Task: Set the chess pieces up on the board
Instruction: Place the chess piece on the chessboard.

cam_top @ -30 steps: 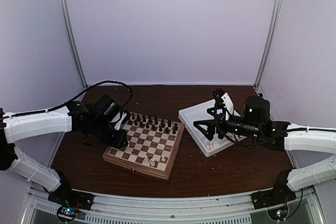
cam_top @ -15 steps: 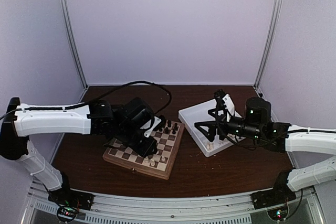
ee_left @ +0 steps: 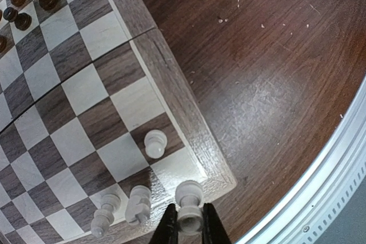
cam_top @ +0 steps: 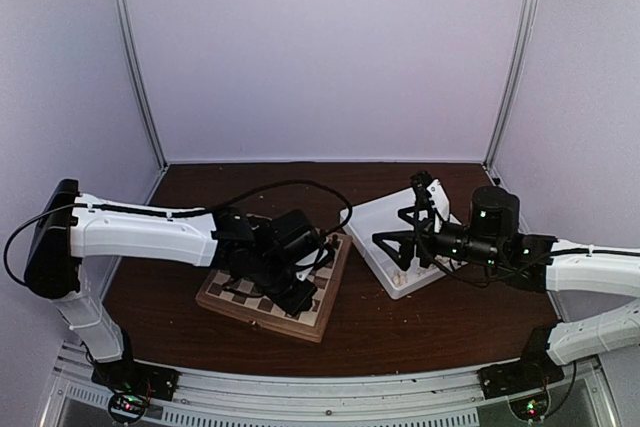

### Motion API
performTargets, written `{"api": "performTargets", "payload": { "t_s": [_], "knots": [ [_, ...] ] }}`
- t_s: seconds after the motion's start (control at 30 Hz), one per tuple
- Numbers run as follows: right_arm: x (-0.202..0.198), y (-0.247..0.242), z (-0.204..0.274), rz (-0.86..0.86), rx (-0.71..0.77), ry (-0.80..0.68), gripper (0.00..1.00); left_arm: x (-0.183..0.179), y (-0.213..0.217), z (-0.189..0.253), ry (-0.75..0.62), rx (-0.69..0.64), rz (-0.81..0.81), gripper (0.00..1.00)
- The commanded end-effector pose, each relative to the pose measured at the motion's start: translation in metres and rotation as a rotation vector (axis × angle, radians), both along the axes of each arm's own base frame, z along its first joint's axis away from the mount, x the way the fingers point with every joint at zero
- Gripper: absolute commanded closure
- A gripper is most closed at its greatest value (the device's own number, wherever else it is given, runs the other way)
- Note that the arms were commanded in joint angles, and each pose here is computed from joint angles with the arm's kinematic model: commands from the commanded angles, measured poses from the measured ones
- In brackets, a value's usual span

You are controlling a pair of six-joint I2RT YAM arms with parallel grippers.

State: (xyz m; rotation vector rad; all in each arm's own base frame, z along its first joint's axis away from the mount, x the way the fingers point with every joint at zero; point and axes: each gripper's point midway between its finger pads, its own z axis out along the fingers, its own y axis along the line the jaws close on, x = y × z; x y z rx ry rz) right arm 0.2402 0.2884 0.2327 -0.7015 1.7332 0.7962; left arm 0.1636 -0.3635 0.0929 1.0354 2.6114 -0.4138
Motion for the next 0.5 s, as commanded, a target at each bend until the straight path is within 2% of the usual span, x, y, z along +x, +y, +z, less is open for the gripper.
{"api": "performTargets", "payload": {
  "t_s": [0.0,0.47],
  "knots": [
    [0.001,-0.006,0.001,-0.024,0.010,-0.009,0.00,0.005,-0.016,0.002,-0.020,-0.030,-0.025,0.99],
    [0.001,-0.010,0.006,-0.037,0.013,-0.025,0.00,0.004,-0.017,-0.019,-0.003,0.023,-0.043,0.98]
  ]
}}
